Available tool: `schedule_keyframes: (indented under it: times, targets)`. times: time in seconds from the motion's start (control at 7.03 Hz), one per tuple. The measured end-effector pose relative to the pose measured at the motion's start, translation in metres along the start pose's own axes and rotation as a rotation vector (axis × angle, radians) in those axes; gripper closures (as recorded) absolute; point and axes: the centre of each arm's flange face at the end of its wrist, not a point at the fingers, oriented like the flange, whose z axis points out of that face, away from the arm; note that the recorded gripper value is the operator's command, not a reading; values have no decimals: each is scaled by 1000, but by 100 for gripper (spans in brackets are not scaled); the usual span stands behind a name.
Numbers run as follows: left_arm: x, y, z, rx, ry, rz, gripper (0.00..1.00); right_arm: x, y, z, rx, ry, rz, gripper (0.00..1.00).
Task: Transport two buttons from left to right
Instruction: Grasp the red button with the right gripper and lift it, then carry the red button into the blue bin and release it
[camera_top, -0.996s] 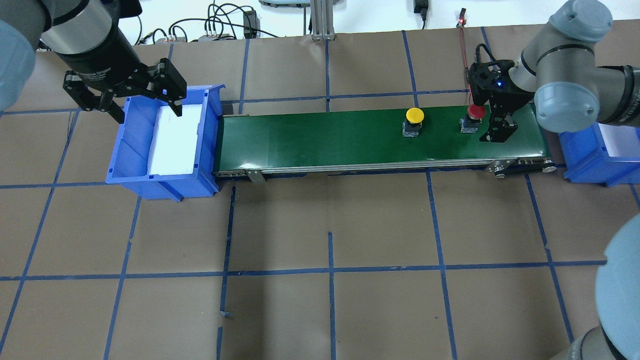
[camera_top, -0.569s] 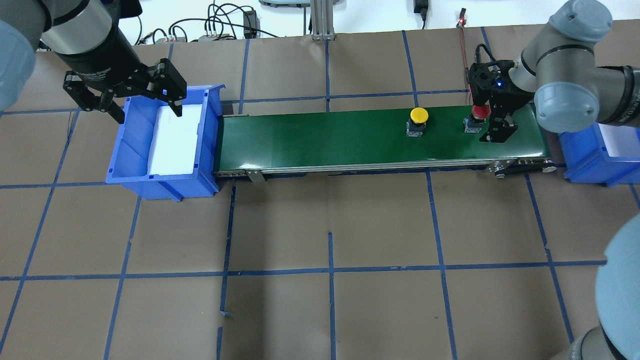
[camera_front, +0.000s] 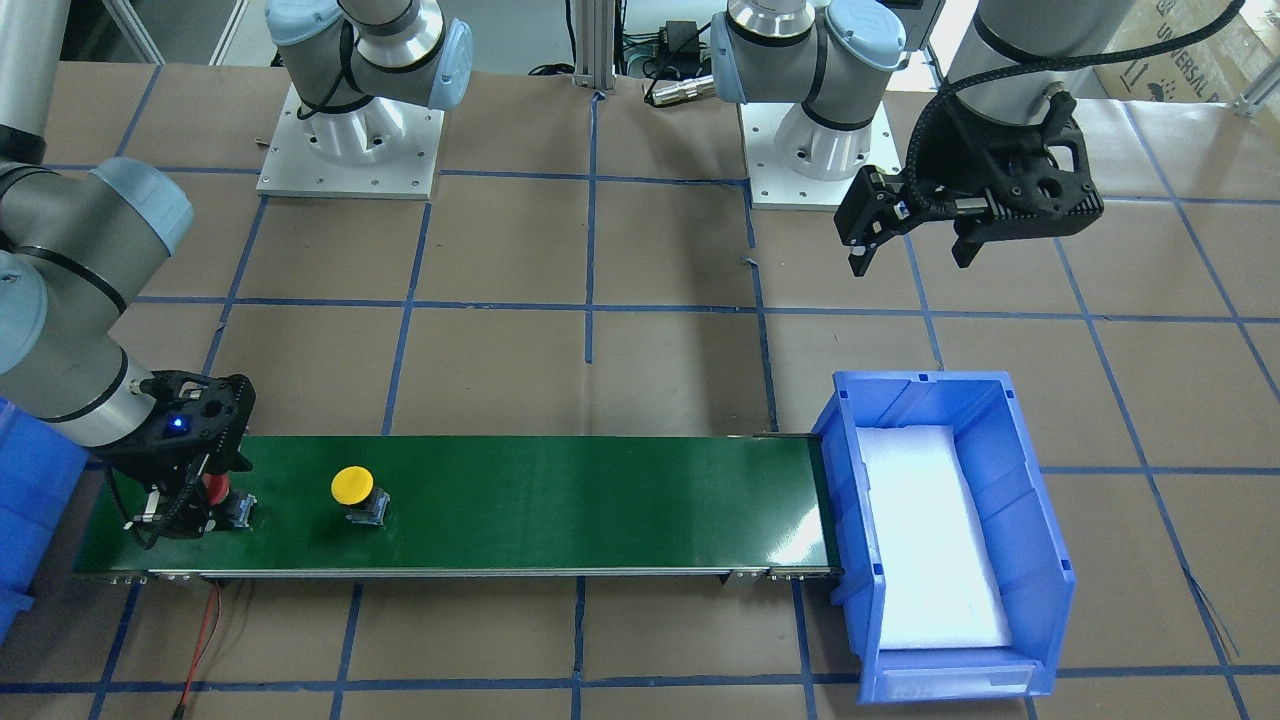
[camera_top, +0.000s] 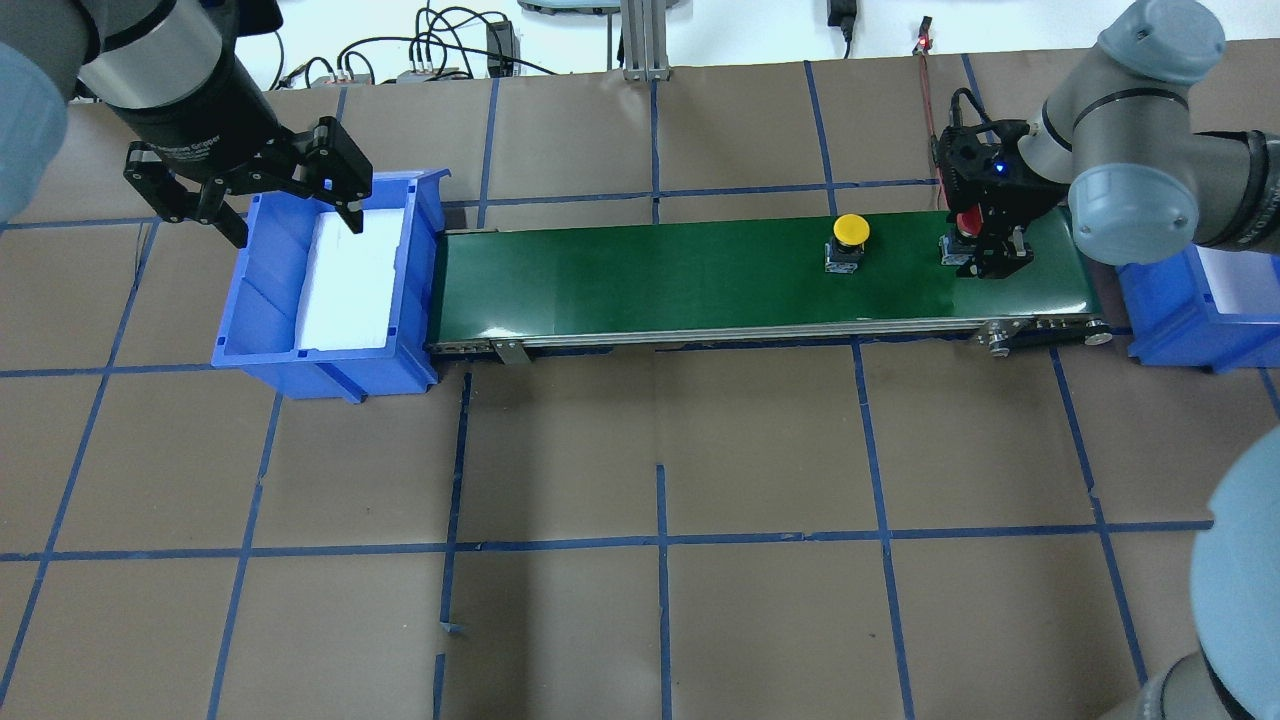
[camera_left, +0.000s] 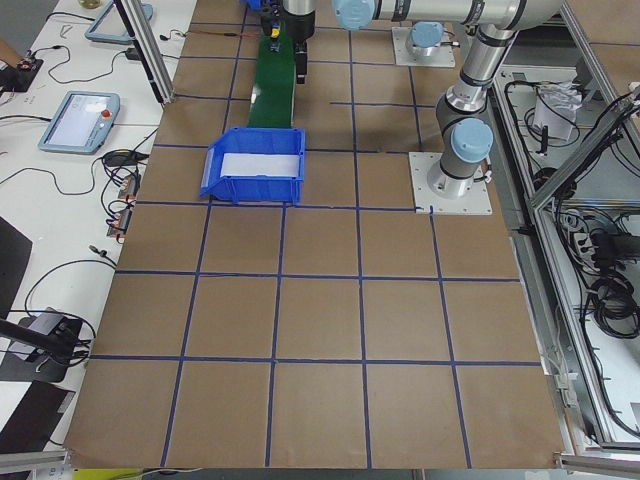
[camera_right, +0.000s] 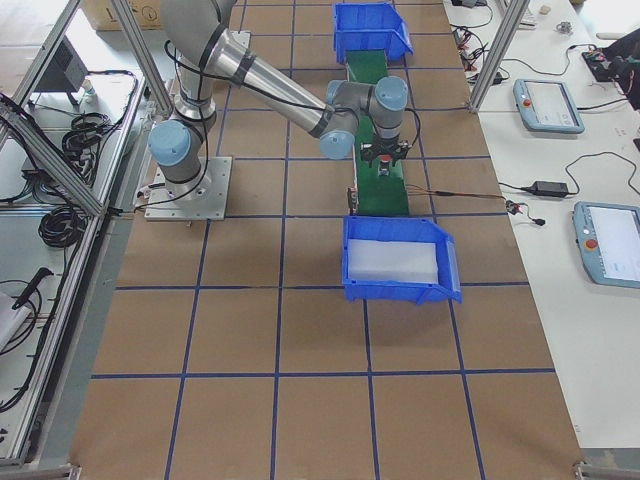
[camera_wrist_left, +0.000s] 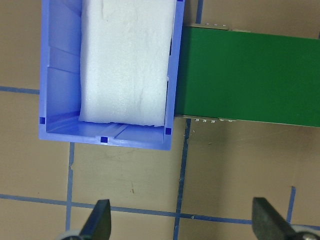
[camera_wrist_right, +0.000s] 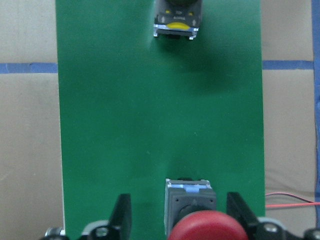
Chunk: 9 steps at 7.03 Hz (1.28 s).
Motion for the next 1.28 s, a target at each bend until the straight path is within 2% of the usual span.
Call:
schedule_keyframes:
  times: [0.28, 0.57, 0.71, 1.0, 1.28]
  targets:
    - [0, 0, 0, 0, -1, 0, 0, 2, 1, -7, -25, 24, -9, 90]
    - [0, 0, 0, -1, -1, 0, 0, 20, 17, -41, -84, 81, -12, 90]
    - [0, -1, 1, 0, -2, 0, 0, 32, 44, -69, -106, 118, 6, 90]
    - [0, -1, 1, 0, -2, 2, 0, 43, 132, -116, -135, 162, 90, 90]
    - [1, -1, 1, -1, -1, 4, 0, 49, 210, -123, -151, 145, 74, 90]
